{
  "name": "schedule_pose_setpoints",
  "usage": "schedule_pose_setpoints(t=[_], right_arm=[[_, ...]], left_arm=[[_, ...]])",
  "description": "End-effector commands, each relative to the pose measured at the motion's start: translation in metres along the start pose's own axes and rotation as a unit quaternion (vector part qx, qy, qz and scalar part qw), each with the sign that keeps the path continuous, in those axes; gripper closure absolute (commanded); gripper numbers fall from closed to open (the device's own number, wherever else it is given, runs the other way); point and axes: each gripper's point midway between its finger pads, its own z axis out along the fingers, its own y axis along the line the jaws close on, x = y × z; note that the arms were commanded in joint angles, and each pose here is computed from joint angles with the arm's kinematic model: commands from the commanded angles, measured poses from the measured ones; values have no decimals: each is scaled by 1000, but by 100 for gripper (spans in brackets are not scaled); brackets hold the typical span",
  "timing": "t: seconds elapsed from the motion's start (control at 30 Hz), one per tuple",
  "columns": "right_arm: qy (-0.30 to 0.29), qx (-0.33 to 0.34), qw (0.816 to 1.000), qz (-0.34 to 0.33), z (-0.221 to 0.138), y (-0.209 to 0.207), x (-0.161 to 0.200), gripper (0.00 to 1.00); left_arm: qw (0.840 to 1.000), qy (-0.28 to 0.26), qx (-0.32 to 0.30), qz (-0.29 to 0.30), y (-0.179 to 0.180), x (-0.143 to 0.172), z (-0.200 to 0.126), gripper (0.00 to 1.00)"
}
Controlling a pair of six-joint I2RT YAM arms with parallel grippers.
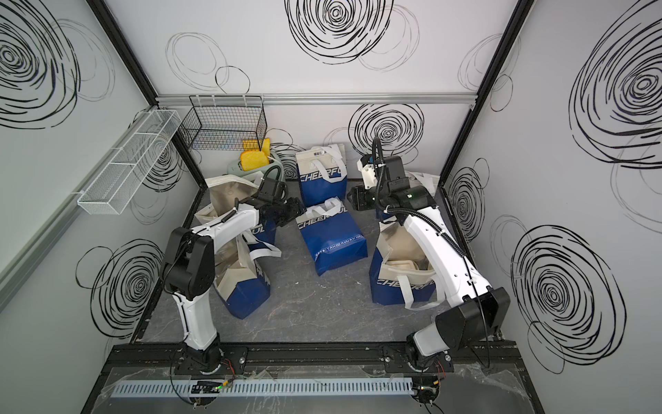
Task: Open the takeout bag
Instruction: Pick up the takeout bag at the center of the board.
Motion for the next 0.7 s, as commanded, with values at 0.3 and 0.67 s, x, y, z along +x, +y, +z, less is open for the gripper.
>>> schedule_pose_setpoints(t=[0.3,0.67], right_arm=[[3,13,1000,-4,-8,-4,6,49],[3,15,1000,-3,-8,-5,5,49]], left_arm=[[999,4,22,-24,-2,-7,28,41],[999,9,40,-6,-8,-8,32,67]])
